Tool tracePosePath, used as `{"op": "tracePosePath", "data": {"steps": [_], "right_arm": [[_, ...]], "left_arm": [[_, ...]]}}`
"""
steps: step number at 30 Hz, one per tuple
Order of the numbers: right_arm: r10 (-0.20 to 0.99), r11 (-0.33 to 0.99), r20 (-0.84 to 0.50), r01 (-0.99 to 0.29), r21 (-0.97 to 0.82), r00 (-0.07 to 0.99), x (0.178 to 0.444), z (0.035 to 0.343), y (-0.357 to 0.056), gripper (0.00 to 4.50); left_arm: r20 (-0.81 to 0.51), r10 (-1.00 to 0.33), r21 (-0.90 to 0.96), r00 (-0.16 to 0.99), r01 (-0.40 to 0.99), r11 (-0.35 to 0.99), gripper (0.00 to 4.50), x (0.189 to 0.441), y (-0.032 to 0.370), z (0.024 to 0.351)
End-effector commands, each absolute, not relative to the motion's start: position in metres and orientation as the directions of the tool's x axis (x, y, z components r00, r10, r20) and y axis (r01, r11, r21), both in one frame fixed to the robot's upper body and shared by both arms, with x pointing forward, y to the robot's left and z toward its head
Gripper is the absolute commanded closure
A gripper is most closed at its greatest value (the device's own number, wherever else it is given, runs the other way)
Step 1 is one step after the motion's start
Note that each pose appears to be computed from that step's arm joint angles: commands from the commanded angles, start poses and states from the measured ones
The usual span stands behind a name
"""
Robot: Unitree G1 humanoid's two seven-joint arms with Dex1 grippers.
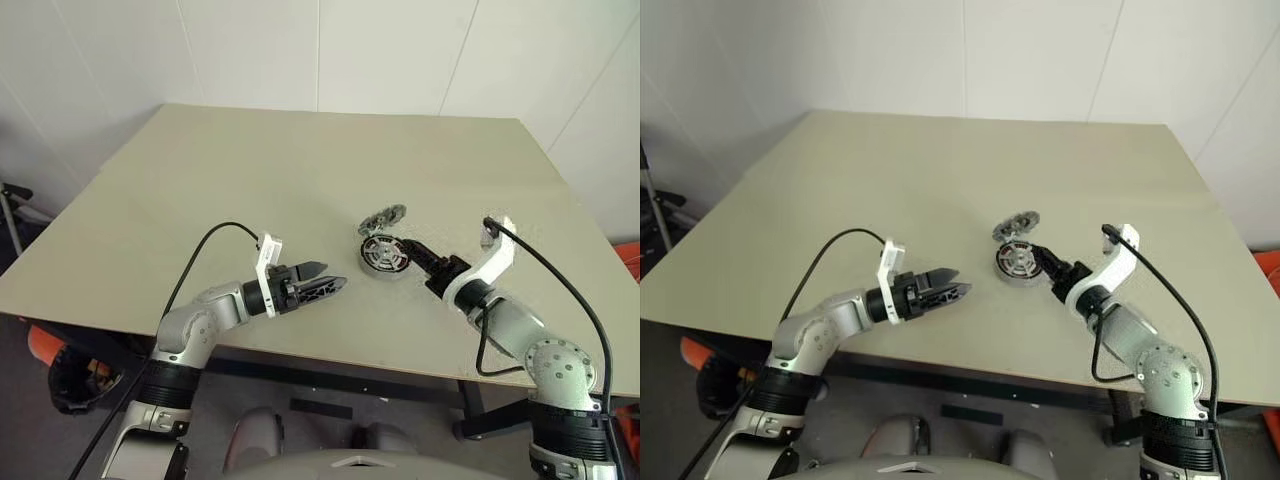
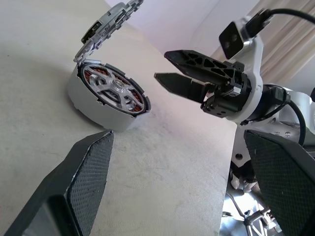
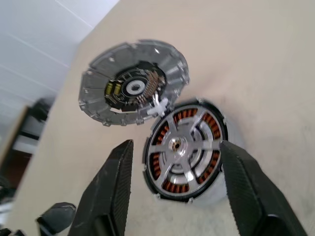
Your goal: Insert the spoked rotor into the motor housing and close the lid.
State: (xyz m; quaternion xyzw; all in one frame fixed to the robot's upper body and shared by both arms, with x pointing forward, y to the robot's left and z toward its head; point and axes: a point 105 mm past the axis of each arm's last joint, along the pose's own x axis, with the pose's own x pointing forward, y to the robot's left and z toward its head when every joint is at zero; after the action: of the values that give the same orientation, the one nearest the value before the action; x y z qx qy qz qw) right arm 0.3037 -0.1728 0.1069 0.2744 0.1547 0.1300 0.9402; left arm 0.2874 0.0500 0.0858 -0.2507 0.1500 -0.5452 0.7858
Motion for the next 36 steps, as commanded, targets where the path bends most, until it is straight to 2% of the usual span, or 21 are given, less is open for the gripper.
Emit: {"op": "tracePosePath", "data": {"steps": [1, 4, 7, 20, 27, 36], "right_arm": [[0.376, 0.905, -0.14, -0.33, 0.269, 0.916, 0.309, 0.134, -0.147, 2.36], [0.411, 0.91, -0.166, -0.393, 0.129, 0.896, 0.311, 0.127, -0.131, 3.43], [0.427, 0.904, -0.196, -0.417, 0.09, 0.883, 0.315, 0.116, -0.123, 4.48], [0.422, 0.906, -0.219, -0.418, 0.063, 0.88, 0.332, 0.102, -0.121, 4.48], [0.397, 0.917, -0.22, -0.395, 0.055, 0.891, 0.333, 0.1, -0.127, 4.48], [0.372, 0.927, -0.252, -0.371, 0.053, 0.893, 0.33, 0.089, -0.135, 4.48]], "left_arm": [[0.067, -0.932, -0.531, 0.357, 0.803, 0.27, 0.0, 0.29, 0.05, 0.095], [0.068, -0.932, -0.527, 0.356, 0.806, 0.27, 0.0, 0.29, 0.05, 0.096], [0.068, -0.931, -0.526, 0.358, 0.806, 0.272, 0.0, 0.289, 0.05, 0.096], [0.092, -0.922, -0.458, 0.377, 0.838, 0.297, 0.0, 0.29, 0.05, 0.101], [0.083, -0.931, -0.307, 0.354, 0.898, 0.315, 0.0, 0.29, 0.05, 0.097], [0.066, -0.935, -0.263, 0.348, 0.91, 0.32, 0.0, 0.29, 0.055, 0.087]]}}
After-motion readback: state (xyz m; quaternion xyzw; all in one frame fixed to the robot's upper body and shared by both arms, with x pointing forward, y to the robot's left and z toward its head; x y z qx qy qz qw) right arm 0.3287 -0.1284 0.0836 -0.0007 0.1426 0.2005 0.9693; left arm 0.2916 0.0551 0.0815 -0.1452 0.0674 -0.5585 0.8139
